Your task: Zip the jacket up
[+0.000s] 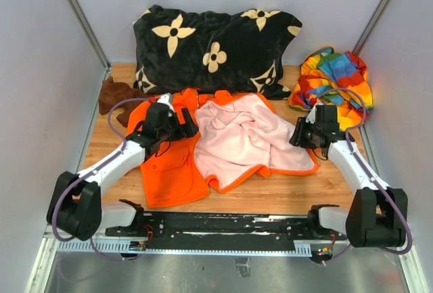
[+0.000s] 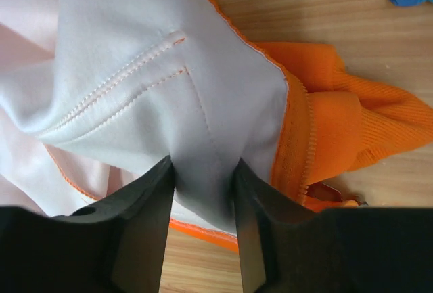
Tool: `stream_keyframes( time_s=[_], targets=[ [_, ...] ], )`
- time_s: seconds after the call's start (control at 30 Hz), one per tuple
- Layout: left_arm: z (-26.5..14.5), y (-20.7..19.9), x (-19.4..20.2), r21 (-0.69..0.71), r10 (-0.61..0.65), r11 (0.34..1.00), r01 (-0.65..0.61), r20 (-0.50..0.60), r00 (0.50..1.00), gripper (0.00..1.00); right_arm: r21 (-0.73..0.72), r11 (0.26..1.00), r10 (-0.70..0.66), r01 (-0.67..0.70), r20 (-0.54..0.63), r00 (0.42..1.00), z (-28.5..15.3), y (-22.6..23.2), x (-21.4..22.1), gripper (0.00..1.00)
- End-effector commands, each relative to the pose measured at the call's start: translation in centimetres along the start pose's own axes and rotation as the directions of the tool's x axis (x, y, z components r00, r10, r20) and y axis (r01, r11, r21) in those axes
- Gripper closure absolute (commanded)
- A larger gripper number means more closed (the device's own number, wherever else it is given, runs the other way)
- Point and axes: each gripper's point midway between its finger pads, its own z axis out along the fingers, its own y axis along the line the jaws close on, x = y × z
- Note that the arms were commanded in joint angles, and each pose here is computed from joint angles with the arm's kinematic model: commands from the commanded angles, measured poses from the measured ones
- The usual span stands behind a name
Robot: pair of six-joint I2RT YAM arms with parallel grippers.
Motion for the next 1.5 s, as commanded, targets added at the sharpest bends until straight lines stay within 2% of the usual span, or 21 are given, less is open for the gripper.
stream_keyframes(
  time_s=[0.0,0.07,0.13,0.27,0.4,0.63,0.8,0.93,1.1,1.2,1.33,1.47],
  targets=[
    [-2.5,-2.2,-0.8,0.127,-0.035,0.992,0.027,0.058,0.998,0.01,-0.09,0.995,-0.029,0.035,0.064,0.998,-1.1,2.2,-1.9,0.73],
    [-3.3,-2.2,-0.4,0.144,-0.039,0.989,0.03,0.063,0.997,0.01,-0.112,0.991,-0.061,0.068,0.071,0.996,-1.6,3.3,-2.1,0.88],
    [-4.2,-2.1,-0.1,0.149,-0.042,0.988,0.031,0.068,0.997,0.01,-0.13,0.984,-0.11,0.12,0.083,0.99,-2.4,4.8,-2.2,0.97],
    [-5.8,-1.6,0.6,0.153,-0.043,0.988,0.031,0.077,0.996,0.01,-0.138,0.951,-0.263,0.276,0.108,0.959,-4.0,8.6,-1.7,0.99],
    [-6.5,-1.3,1.9,0.163,-0.061,0.985,0.052,0.051,0.997,0.01,-0.207,0.876,-0.418,0.436,0.123,0.9,-5.1,13.7,0.2,0.99],
    [-7.0,-1.7,3.0,0.207,-0.113,0.973,0.105,0.025,0.993,0.01,-0.381,0.695,-0.65,0.61,0.028,0.759,-3.6,21.3,8.6,0.9],
    [-6.7,-1.6,3.4,0.197,-0.107,0.975,0.104,0.007,0.994,0.01,-0.526,0.587,-0.741,0.615,-0.042,0.671,-2.7,24.9,14.8,0.77],
    [-6.8,-1.6,3.4,0.203,-0.113,0.973,0.109,0.008,0.994,0.01,-0.576,0.545,-0.771,0.609,-0.059,0.634,-2.9,26.1,16.5,0.65],
    [-6.8,-2.1,3.5,0.228,-0.12,0.967,0.117,0.0,0.993,0.01,-0.597,0.48,-0.775,0.642,0.055,0.63,-6.0,27.0,14.1,0.43],
    [-6.8,-2.4,3.5,0.243,-0.123,0.963,0.121,-0.006,0.992,0.01,-0.576,0.476,-0.757,0.665,0.116,0.643,-7.7,26.7,11.7,0.36],
    [-6.8,-3.1,3.3,0.264,-0.121,0.957,0.118,-0.002,0.993,0.01,-0.531,0.536,-0.7,0.657,0.156,0.697,-8.5,25.2,8.2,0.35],
    [-6.7,-3.6,3.3,0.274,-0.114,0.955,0.111,-0.006,0.994,0.01,-0.464,0.665,-0.587,0.586,0.16,0.793,-7.7,22.1,4.1,0.3]
  ],
)
